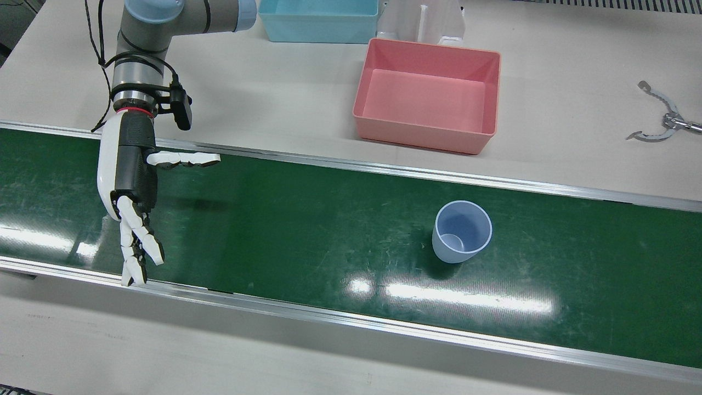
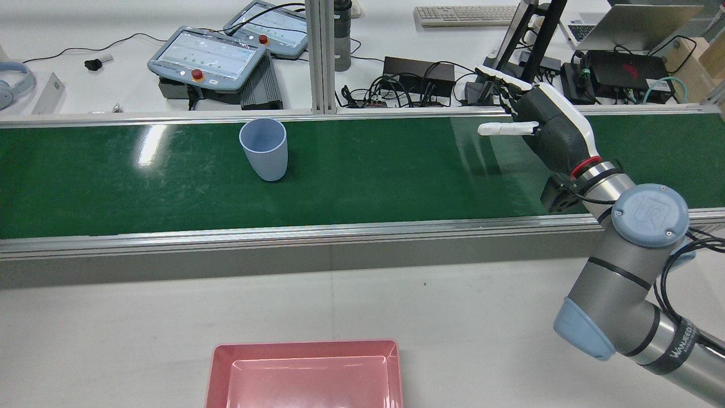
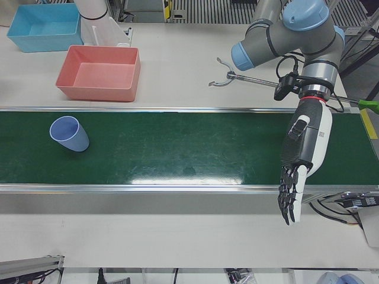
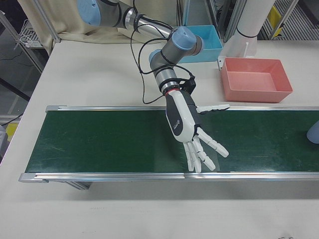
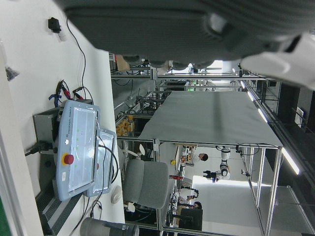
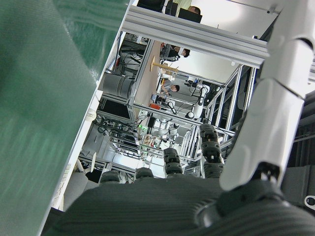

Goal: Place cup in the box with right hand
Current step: 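Move the open right hand along the belt toward the blue cup, then lower the right hand beside the blue cup, fingers open around it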

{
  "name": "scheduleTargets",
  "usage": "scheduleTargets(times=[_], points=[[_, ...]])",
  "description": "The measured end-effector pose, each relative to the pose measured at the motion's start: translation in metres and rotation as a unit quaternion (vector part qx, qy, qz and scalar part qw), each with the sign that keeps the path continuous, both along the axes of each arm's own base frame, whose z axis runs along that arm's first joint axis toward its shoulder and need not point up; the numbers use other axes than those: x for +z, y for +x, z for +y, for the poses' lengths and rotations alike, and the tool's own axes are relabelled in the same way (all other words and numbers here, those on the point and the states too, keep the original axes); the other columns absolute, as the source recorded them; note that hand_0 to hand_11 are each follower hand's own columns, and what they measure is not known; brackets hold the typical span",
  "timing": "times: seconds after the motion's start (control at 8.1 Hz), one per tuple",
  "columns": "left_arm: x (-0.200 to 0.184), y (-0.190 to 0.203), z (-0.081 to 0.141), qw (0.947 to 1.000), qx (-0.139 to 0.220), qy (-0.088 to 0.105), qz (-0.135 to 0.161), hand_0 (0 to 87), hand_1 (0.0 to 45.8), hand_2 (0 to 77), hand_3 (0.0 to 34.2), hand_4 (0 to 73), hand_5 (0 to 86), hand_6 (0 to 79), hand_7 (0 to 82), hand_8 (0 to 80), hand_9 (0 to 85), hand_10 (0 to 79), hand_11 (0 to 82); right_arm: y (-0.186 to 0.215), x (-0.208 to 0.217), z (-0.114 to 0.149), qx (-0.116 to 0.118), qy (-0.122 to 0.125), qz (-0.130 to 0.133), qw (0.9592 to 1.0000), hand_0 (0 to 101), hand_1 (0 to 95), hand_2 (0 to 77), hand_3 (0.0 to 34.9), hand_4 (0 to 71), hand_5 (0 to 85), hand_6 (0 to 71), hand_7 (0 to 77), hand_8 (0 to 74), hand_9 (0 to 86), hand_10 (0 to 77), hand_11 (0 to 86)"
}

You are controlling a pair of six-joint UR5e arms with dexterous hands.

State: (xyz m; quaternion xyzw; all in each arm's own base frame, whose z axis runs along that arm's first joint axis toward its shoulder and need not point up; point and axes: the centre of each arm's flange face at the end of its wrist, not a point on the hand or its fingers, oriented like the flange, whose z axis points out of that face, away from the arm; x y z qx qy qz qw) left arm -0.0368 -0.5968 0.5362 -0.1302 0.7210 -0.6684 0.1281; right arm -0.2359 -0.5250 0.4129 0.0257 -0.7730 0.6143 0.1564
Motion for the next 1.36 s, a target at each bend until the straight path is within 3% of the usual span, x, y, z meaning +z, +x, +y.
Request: scheduleTargets(times=[1.11, 1.36], points=[[0.000, 0.000, 0.000, 1.0000, 0.000, 0.000, 0.000, 0.0, 0.5, 0.5, 0.0, 0.0, 0.0, 0.0, 0.0, 0.0, 0.0, 0.0, 0.0, -0.020, 0.003, 0.008, -0.017, -0.002, 0.004, 0.9999, 50, 19.1, 3.3, 11.0, 0.5, 4.4, 3.8, 13.6, 0.5, 2.7, 0.5, 1.1], [0.000, 0.000, 0.000, 1.0000, 0.000, 0.000, 0.000, 0.0, 0.5, 0.5, 0.0, 0.0, 0.0, 0.0, 0.0, 0.0, 0.0, 0.0, 0.0, -0.022, 0.000, 0.008, -0.010, 0.000, 0.005, 0.9999, 50, 19.1, 3.3, 10.9, 0.5, 4.4, 3.8, 14.7, 0.5, 3.3, 0.5, 1.1]])
